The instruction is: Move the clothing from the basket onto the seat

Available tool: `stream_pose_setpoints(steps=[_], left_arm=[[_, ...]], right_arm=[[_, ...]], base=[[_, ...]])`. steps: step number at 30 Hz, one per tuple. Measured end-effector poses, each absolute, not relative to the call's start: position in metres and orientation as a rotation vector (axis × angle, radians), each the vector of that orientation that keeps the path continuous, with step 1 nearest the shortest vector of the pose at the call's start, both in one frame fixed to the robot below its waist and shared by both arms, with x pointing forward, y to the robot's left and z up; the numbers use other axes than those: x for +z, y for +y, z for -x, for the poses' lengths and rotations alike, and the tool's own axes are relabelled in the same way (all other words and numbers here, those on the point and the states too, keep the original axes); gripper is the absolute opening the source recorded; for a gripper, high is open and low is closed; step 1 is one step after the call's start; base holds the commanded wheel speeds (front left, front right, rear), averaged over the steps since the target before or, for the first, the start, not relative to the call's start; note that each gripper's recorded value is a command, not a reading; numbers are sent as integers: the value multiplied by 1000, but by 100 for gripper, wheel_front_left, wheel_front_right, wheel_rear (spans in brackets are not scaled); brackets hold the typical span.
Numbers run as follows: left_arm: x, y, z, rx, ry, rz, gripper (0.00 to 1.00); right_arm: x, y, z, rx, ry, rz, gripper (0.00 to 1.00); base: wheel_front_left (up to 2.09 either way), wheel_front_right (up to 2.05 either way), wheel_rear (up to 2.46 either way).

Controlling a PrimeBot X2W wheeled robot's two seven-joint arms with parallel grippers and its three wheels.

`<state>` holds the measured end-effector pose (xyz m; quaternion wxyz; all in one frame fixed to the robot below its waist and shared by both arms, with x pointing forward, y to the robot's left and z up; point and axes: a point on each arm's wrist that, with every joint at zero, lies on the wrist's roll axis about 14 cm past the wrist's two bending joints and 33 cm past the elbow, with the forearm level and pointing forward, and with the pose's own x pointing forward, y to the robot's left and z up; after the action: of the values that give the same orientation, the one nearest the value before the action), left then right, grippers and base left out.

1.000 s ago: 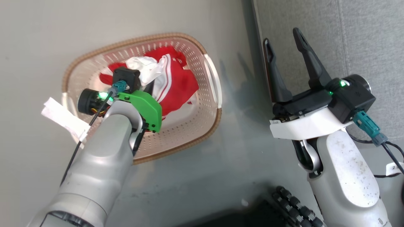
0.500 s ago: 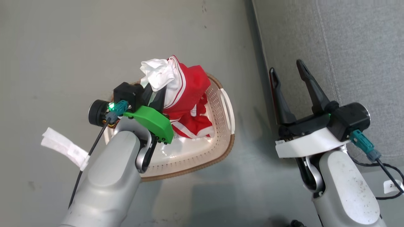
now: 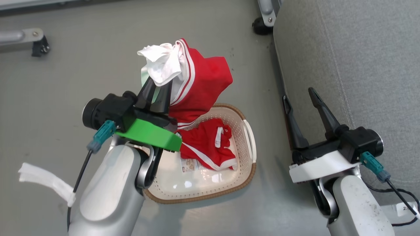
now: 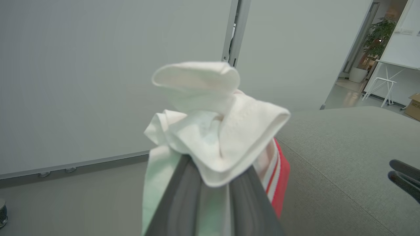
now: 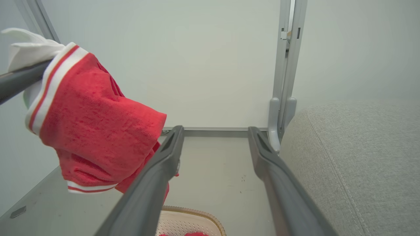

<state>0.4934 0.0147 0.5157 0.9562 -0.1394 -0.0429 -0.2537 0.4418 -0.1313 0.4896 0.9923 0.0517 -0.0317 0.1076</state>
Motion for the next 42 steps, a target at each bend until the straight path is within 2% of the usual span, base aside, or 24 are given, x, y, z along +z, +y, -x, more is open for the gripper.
stream_pose_setpoints(steps=[7,12,25,42], left_arm=[[574,31,-468,-495,-253,280,0],[591,37,-447,-488,-296,282,0],[602,38,-399,-488,-311,300,0],[606,35,-384,-498,-306,313,0]], right_arm=[[503,-127,-427,233,-88,-96,100],[509,-123,-414,244,-92,-95,100],[522,-115,-381,263,-90,-105,100],[525,-104,-368,294,-82,-121,100]], base=[[0,0,0],[0,0,0],[0,0,0],[0,0,0]])
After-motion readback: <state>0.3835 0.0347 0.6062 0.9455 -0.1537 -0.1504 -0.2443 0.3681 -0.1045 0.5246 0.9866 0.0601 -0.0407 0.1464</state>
